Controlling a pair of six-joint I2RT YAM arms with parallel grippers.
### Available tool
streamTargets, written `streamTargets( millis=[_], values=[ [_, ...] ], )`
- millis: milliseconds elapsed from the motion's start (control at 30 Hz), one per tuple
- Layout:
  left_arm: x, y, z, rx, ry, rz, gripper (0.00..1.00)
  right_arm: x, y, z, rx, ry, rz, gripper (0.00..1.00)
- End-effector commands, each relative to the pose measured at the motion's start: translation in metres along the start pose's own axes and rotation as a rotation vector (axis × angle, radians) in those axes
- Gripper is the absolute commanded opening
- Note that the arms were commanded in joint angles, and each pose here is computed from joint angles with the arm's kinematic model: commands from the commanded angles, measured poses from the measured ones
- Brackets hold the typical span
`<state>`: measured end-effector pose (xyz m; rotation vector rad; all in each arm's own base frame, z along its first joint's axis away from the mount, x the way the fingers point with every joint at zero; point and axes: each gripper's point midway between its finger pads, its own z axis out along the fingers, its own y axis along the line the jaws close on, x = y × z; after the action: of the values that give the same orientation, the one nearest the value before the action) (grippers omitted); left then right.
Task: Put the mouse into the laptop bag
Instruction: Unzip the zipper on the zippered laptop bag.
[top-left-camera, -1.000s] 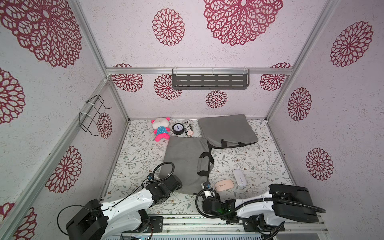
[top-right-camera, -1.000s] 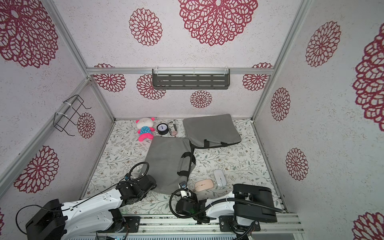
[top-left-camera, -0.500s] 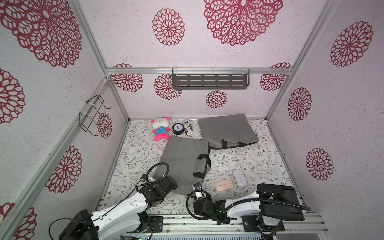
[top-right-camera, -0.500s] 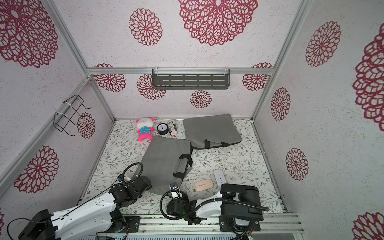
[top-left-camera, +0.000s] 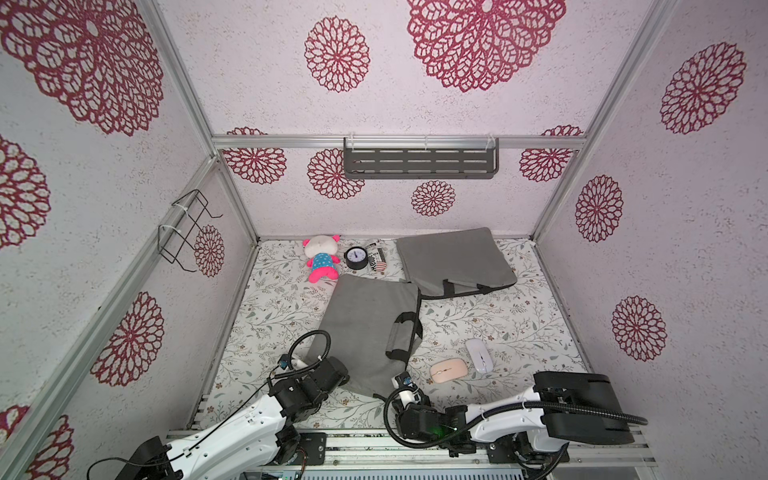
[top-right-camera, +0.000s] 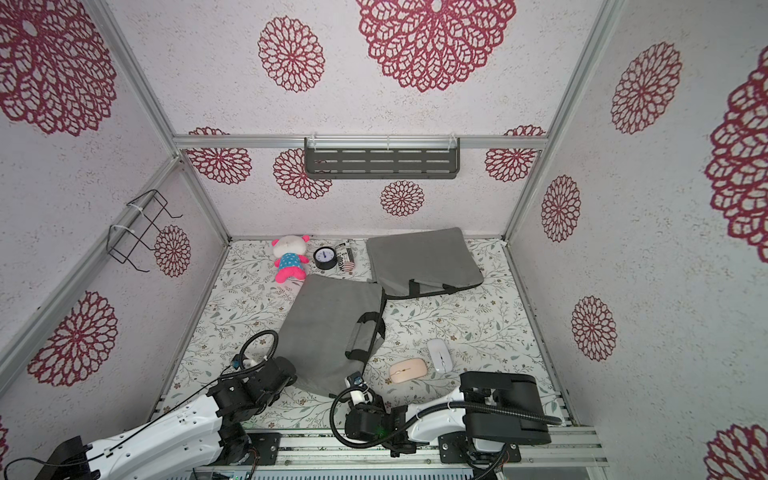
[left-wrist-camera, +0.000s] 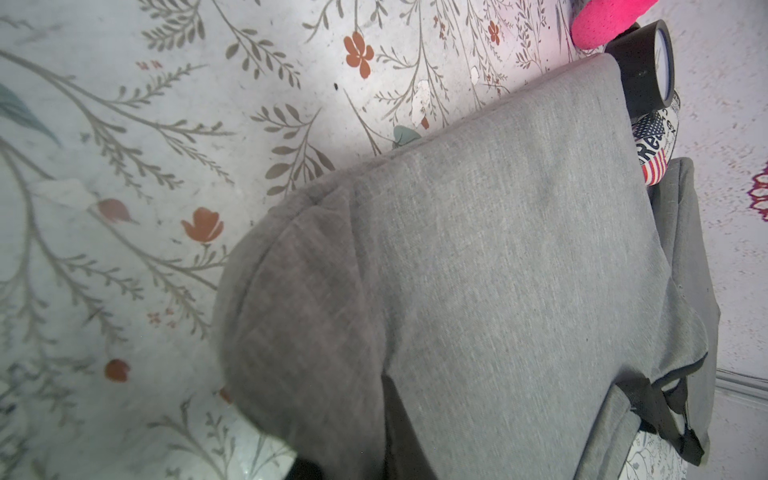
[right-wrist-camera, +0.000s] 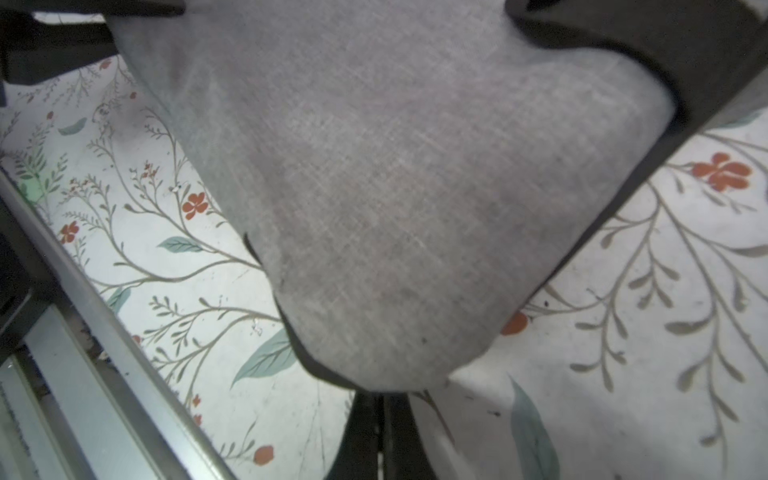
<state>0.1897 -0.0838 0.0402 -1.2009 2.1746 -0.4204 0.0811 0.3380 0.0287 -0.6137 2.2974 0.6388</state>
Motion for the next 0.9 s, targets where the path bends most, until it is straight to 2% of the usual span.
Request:
streamTargets(
  millis=[0,67,100,200,267,333,467,600,633,700,733,767,800,867],
  values=[
    [0.012,-0.008,-0.001,0.036,0.058,-0.024,0.12,0.001,0.034,-0.013,-0.109,0.052,-0.008,0.00],
    [0.013,-0.010,-0.001,0.039,0.064,-0.024,0.15,0.002,0.034,-0.015,-0.105,0.061,-0.014,0.00],
    [0.014,-0.011,-0.002,0.040,0.069,-0.023,0.24,0.004,0.033,-0.015,-0.104,0.064,-0.013,0.00],
    [0.024,-0.017,-0.004,0.050,0.120,-0.004,0.73,0.005,0.030,-0.016,-0.102,0.068,-0.013,0.00],
    [0.041,-0.027,-0.007,0.087,0.179,0.011,0.90,0.006,0.031,-0.016,-0.101,0.074,-0.018,0.00],
    [0.057,-0.042,-0.014,0.134,0.221,0.037,1.00,0.006,0.031,-0.016,-0.098,0.080,-0.028,0.00],
    [0.089,-0.065,-0.032,0.188,0.256,0.097,0.98,0.004,0.027,-0.018,-0.087,0.069,-0.029,0.00],
    [0.115,-0.074,-0.021,0.182,0.271,0.119,0.98,0.001,0.026,-0.023,-0.094,0.054,-0.027,0.00],
    [0.118,-0.074,-0.016,0.171,0.266,0.118,0.88,0.001,0.025,-0.023,-0.095,0.054,-0.026,0.00],
    [0.122,-0.073,-0.006,0.144,0.251,0.123,0.53,0.004,0.024,-0.024,-0.099,0.061,-0.026,0.00],
    [0.122,-0.073,-0.003,0.133,0.246,0.124,0.41,0.005,0.023,-0.024,-0.102,0.065,-0.023,0.00],
    [0.123,-0.073,0.000,0.126,0.247,0.122,0.33,0.007,0.023,-0.024,-0.103,0.071,-0.024,0.00],
    [0.125,-0.075,0.002,0.128,0.251,0.120,0.29,0.009,0.022,-0.024,-0.104,0.075,-0.023,0.00],
    [0.126,-0.080,0.004,0.140,0.260,0.118,0.28,0.012,0.020,-0.024,-0.100,0.079,-0.021,0.00]
  ],
)
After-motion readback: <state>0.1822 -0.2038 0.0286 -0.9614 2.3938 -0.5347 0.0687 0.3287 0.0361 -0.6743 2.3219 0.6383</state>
